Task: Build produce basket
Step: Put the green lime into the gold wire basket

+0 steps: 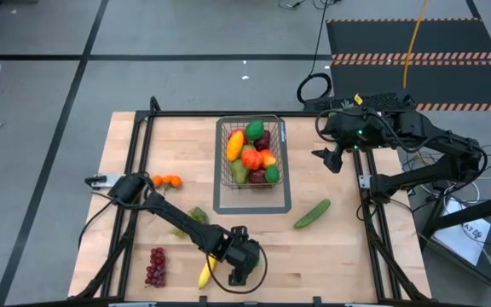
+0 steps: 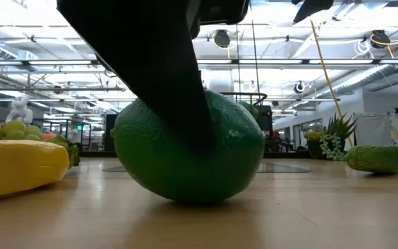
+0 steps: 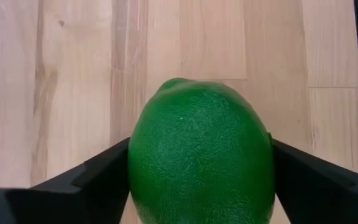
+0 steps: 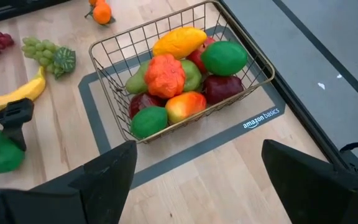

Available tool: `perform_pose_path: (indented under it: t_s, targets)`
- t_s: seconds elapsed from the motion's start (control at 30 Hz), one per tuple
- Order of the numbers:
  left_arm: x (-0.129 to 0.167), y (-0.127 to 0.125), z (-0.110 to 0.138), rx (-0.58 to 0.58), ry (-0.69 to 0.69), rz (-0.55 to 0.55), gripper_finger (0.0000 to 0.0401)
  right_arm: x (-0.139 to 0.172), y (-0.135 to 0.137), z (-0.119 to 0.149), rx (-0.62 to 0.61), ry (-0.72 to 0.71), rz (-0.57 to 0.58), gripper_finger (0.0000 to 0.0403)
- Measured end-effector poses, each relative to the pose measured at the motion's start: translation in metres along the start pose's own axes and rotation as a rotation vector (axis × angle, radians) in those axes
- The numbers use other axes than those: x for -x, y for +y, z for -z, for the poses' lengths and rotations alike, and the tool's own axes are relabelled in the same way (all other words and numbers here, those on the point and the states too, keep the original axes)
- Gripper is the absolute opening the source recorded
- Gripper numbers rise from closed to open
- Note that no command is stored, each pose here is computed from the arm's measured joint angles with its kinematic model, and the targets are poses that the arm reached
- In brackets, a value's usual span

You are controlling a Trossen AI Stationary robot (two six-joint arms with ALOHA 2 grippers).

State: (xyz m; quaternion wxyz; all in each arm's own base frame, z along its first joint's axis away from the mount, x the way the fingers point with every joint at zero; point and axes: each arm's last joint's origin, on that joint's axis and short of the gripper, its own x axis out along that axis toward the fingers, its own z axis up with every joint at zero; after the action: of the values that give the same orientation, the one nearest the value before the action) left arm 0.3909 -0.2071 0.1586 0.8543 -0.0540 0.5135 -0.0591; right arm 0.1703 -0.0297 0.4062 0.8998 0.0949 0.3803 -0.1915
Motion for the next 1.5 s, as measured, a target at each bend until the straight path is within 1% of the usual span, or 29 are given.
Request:
perform_pose_path:
  t_s: [0.07,0.13,0.23,0.3,0.43,0.6,0.7,0.8,0.87,1.03,1.17,1.4,1.5]
  targets:
    - [0.0,0.0,0.0,-0.006,0.003,0.001,0.0319,0.0,0.0,0.0,0.0,0.0,0.0,0.0341]
    - [0.005,0.001,0.001,-0.008,0.021,-0.006,0.0316,0.0,0.0,0.0,-0.001,-0.001,0.001,0.0341]
    - [0.016,0.005,0.001,0.013,0.047,-0.022,0.0325,0.0,0.0,0.0,-0.009,-0.001,0.001,0.0341]
    - [0.028,0.009,-0.001,0.005,0.056,-0.032,0.0331,0.0,0.0,-0.001,-0.032,-0.003,0.001,0.0341]
    - [0.053,0.02,-0.012,-0.02,0.01,-0.031,0.0327,-0.002,0.001,-0.004,-0.07,-0.028,-0.006,0.0341]
    - [0.088,0.038,-0.025,0.009,-0.058,-0.044,0.0315,-0.002,0.002,-0.007,-0.079,-0.059,-0.015,0.0341]
    - [0.113,0.051,-0.032,0.036,-0.11,-0.056,0.0323,-0.002,0.003,-0.011,-0.081,-0.098,-0.024,0.0341]
    - [0.141,0.064,-0.037,0.033,-0.162,-0.071,0.0334,-0.001,0.004,-0.016,-0.075,-0.142,-0.035,0.0341]
    - [0.162,0.073,-0.039,0.031,-0.204,-0.08,0.0334,-0.001,0.004,-0.019,-0.084,-0.173,-0.043,0.0341]
    - [0.21,0.098,-0.035,0.009,-0.262,-0.12,0.0324,0.0,0.006,-0.025,-0.148,-0.24,-0.063,0.0341]
    - [0.246,0.113,-0.027,0.013,-0.312,-0.144,0.0326,-0.003,0.008,-0.031,-0.18,-0.272,-0.074,0.0341]
    - [0.302,0.125,-0.009,-0.001,-0.431,-0.155,0.0332,-0.014,0.011,-0.037,-0.243,-0.263,-0.086,0.0341]
    - [0.322,0.129,0.0,0.011,-0.481,-0.158,0.0332,-0.02,0.014,-0.04,-0.235,-0.265,-0.114,0.0341]
